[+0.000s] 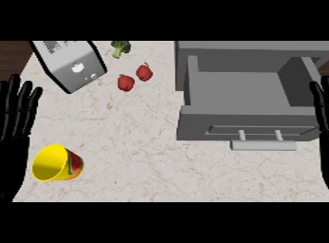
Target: Pick up the cup, place it into the drawer and close the drawer
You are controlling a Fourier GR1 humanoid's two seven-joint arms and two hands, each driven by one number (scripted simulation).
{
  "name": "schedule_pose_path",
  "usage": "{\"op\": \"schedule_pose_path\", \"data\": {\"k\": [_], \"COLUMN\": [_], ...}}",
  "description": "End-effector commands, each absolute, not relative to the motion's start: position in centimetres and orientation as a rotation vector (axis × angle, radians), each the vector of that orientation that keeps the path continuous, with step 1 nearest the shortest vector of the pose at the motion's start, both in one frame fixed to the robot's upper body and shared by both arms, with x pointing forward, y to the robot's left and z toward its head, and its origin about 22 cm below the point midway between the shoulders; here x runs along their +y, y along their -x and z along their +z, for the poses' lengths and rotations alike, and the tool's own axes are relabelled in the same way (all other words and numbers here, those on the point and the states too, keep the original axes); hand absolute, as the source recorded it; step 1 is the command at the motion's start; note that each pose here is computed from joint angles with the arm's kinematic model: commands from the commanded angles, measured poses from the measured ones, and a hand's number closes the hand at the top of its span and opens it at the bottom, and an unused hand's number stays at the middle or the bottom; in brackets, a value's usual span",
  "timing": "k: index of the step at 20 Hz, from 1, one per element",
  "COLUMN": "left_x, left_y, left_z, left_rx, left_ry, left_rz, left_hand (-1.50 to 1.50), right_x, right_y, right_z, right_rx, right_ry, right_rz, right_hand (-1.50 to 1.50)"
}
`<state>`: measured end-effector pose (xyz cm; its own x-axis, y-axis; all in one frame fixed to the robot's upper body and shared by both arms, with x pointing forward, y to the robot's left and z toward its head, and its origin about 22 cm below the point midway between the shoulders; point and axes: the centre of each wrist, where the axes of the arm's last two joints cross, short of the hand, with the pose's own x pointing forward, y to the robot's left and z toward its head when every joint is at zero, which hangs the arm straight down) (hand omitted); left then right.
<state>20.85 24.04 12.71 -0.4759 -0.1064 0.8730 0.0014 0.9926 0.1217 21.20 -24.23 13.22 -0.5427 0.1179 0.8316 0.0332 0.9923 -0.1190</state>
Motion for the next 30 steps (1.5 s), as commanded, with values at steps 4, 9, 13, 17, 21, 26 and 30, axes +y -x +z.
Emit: {"op": "schedule_pose_path", "data": {"k": [4,9,13,17,21,26,30], "left_x": [27.8,28.7,29.1,28.3,29.3,30.1,26.0], "left_y": [-18.1,-16.6,-16.5,-17.8,-19.9,-17.9,-18.9], "left_z": [11.0,10.9,10.2,10.8,11.4,9.2,9.8], "left_rx": [-2.115,-2.001,-1.989,-1.994,-1.987,-1.959,-1.966], "left_ry": [-0.008,0.181,0.198,0.194,0.159,0.163,0.135], "left_rz": [-0.141,0.031,0.052,0.061,0.046,0.068,0.071], "left_hand": [-1.5,-1.5,-1.5,-1.5,-1.5,-1.5,-1.5], "right_x": [-24.0,-22.3,-23.6,-24.3,-21.8,-23.2,-23.3], "right_y": [-21.7,-21.9,-22.0,-22.1,-21.5,-21.2,-22.0], "right_z": [13.0,12.3,12.5,13.1,12.0,11.4,14.3], "right_rx": [-2.095,-1.99,-1.979,-2.005,-1.992,-2.01,-1.999], "right_ry": [0.026,-0.11,-0.134,-0.13,-0.141,-0.141,-0.141], "right_rz": [0.123,0.098,0.103,0.104,0.115,0.128,0.103], "right_hand": [-1.5,-1.5,-1.5,-1.5,-1.5,-1.5,-1.5]}}
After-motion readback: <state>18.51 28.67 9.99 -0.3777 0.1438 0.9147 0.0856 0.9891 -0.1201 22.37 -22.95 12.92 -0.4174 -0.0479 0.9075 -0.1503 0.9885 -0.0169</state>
